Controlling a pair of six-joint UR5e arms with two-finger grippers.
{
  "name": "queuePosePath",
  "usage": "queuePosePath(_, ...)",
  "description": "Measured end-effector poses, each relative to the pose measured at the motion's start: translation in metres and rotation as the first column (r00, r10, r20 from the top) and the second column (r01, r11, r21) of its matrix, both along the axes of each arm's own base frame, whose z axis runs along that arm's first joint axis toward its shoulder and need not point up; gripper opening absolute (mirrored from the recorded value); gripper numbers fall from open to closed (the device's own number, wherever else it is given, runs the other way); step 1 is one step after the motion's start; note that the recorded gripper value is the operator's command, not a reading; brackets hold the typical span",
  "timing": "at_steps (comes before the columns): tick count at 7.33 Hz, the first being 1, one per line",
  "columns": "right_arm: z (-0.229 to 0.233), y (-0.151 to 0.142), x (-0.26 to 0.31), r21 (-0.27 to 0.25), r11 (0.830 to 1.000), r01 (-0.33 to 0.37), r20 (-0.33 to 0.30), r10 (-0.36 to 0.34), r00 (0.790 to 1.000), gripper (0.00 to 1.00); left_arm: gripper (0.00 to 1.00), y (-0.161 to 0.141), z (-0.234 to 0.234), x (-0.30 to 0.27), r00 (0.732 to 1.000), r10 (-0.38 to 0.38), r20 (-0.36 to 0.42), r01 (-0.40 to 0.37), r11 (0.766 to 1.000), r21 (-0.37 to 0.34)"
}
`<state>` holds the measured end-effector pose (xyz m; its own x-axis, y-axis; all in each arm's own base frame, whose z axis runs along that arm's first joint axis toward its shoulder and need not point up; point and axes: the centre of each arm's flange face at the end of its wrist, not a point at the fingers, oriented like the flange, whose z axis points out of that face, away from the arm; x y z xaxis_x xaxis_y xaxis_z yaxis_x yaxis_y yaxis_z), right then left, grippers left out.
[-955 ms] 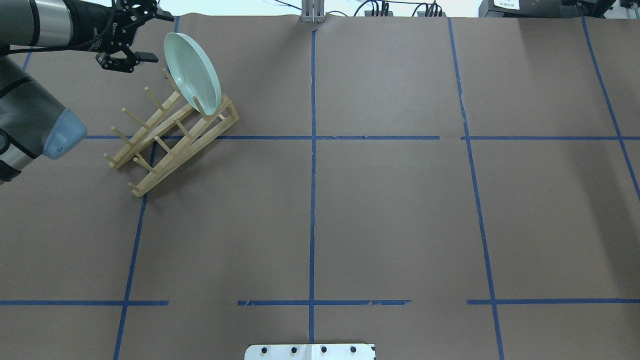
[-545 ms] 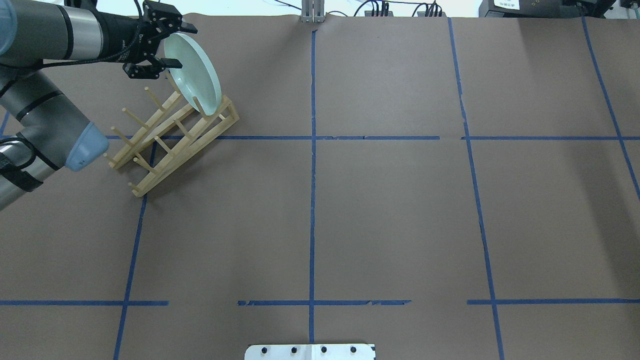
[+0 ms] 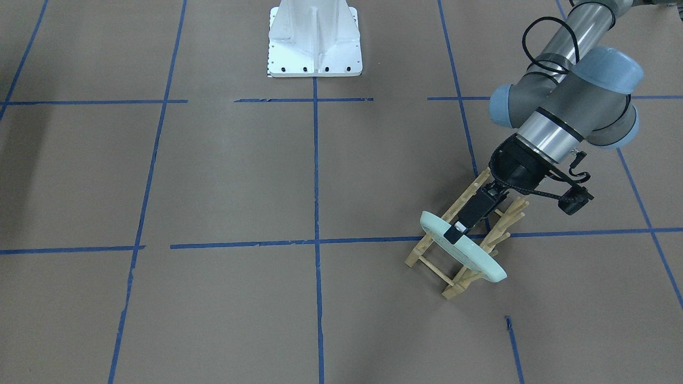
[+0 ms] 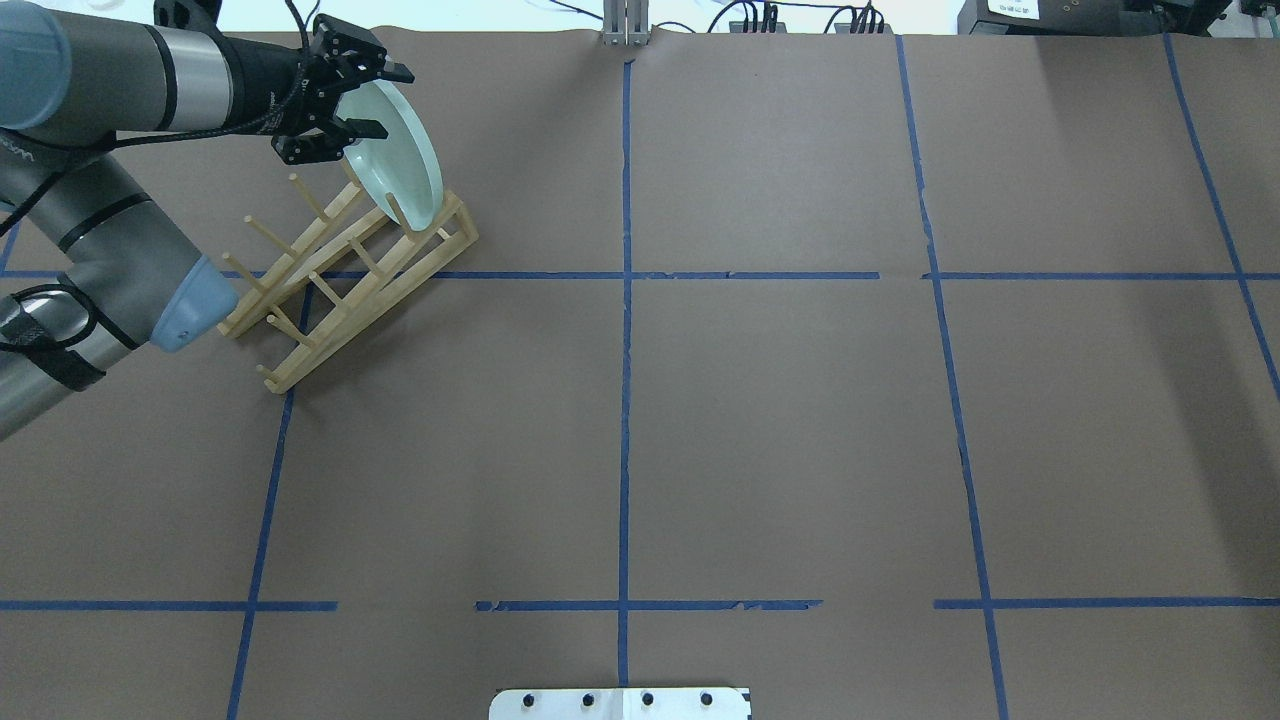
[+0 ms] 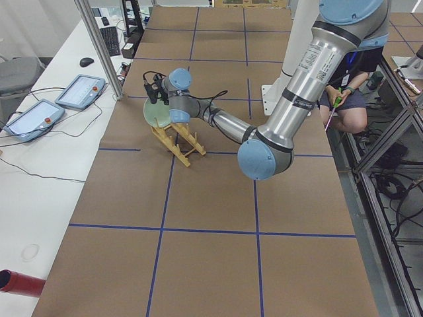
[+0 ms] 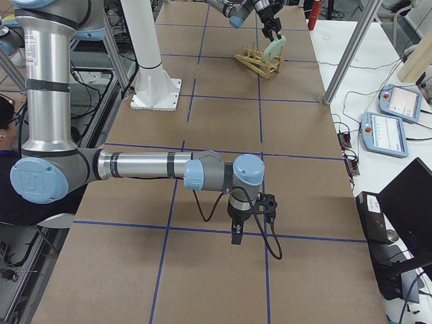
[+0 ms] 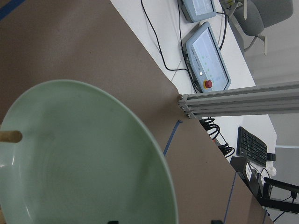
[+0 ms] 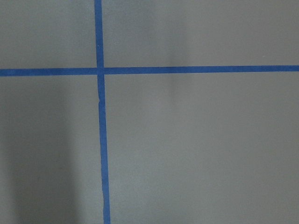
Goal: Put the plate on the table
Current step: 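Close the left gripper on the green plate's rim, then lift the green plate up out of the wooden rack with the left gripper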
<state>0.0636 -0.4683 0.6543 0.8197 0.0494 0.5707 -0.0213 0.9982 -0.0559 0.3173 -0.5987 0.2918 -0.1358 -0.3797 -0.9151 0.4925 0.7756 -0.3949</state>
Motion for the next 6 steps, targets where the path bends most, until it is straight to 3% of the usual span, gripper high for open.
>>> queuePosePath(1, 0.000, 0.000, 0.000, 0.000, 1.000, 0.000, 0.000, 0.000, 1.000, 1.00, 0.29, -0.002, 0.000, 0.002, 1.000, 0.000, 0.002, 0.000, 1.000, -0.001)
queuePosePath(2, 0.000, 0.000, 0.000, 0.000, 1.000, 0.000, 0.000, 0.000, 1.000, 1.00, 0.04, -0.003, 0.000, 0.003, 1.000, 0.000, 0.003, 0.000, 1.000, -0.001)
queuePosePath(3, 0.000, 0.000, 0.000, 0.000, 1.000, 0.001, 0.000, -0.001, 1.000, 1.00, 0.00, -0.003, 0.000, 0.003, 1.000, 0.000, 0.002, 0.000, 1.000, 0.000)
queuePosePath(6, 0.000, 0.000, 0.000, 0.000, 1.000, 0.000, 0.000, 0.000, 1.000, 1.00, 0.00, -0.004, -0.005, -0.011, 0.999, -0.014, -0.028, 0.015, 0.999, 0.041)
